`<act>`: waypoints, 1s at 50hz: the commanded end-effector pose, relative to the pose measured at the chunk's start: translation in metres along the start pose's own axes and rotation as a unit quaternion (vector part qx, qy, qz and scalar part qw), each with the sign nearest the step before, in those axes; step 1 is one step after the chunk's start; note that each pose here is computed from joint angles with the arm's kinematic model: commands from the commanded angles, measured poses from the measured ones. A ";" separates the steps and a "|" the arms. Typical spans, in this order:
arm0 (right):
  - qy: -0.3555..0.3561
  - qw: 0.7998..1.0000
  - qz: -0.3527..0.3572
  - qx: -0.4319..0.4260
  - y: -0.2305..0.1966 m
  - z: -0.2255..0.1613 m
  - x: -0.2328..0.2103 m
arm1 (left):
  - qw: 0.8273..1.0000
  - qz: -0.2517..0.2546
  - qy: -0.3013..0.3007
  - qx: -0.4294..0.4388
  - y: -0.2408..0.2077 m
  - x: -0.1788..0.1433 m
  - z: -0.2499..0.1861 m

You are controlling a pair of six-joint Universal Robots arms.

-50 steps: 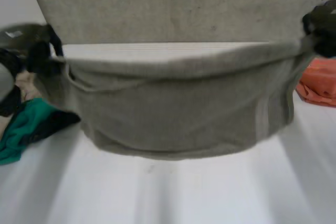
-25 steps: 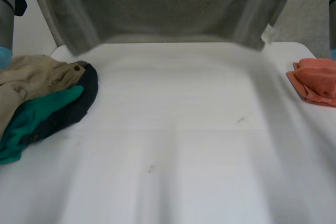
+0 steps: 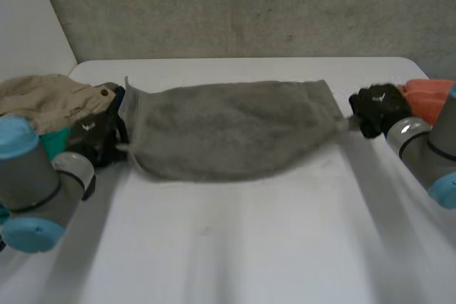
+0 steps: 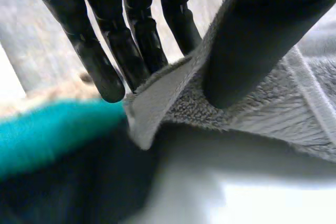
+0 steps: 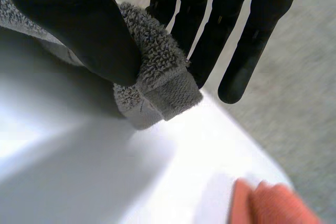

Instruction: Fold the laundry.

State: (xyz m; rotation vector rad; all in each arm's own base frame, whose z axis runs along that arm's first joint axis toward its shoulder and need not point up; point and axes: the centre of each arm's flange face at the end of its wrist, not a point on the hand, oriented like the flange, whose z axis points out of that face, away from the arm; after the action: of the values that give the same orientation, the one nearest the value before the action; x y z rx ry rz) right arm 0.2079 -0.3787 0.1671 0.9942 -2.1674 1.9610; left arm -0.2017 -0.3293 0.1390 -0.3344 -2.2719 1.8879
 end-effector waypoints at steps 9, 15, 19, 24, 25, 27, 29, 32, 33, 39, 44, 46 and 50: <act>-0.012 0.999 0.001 -0.039 0.012 -0.008 -0.006 | 0.992 0.119 0.032 -0.017 0.020 0.004 -0.014; -0.011 0.999 -0.003 -0.044 0.015 -0.010 -0.006 | 0.988 0.142 0.065 -0.005 0.022 0.009 -0.025; -0.013 0.998 -0.010 -0.055 0.016 -0.014 -0.004 | 0.983 0.170 0.070 0.011 0.024 0.007 -0.028; -0.016 0.997 -0.037 -0.073 0.011 -0.023 0.000 | 0.976 0.207 0.067 0.025 0.019 0.005 -0.040; -0.017 0.995 -0.049 -0.080 0.009 -0.028 0.003 | 0.975 0.210 0.069 0.024 0.018 0.006 -0.043; -0.019 0.994 -0.065 -0.087 0.005 -0.034 0.005 | 0.974 0.213 0.070 0.019 0.017 0.007 -0.049; -0.024 0.989 -0.095 -0.106 0.001 -0.046 0.010 | 0.972 0.220 0.075 0.010 0.013 0.008 -0.061; -0.047 0.975 -0.152 -0.153 0.000 -0.069 0.013 | 0.971 0.224 0.084 -0.021 0.006 0.009 -0.083; -0.053 0.971 -0.164 -0.164 0.000 -0.075 0.014 | 0.970 0.223 0.087 -0.038 0.005 0.009 -0.090; -0.143 0.916 -0.249 -0.279 0.009 -0.133 0.016 | 0.954 0.192 0.127 -0.194 -0.008 0.012 -0.151; -0.159 0.911 -0.276 -0.263 0.010 -0.132 0.012 | 0.948 0.168 0.157 -0.220 -0.023 0.016 -0.163; -0.155 0.913 -0.272 -0.262 0.014 -0.126 0.011 | 0.949 0.169 0.159 -0.213 -0.026 0.015 -0.159; -0.130 0.918 -0.263 -0.268 0.022 -0.103 0.015 | 0.955 0.185 0.139 -0.185 -0.031 0.009 -0.130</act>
State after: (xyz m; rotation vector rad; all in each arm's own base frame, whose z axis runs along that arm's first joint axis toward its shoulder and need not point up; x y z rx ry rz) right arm 0.1433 -0.2659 0.1873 1.6357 -2.0581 0.9304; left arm -0.1741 -0.1783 0.1907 -1.0660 -2.5017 1.3075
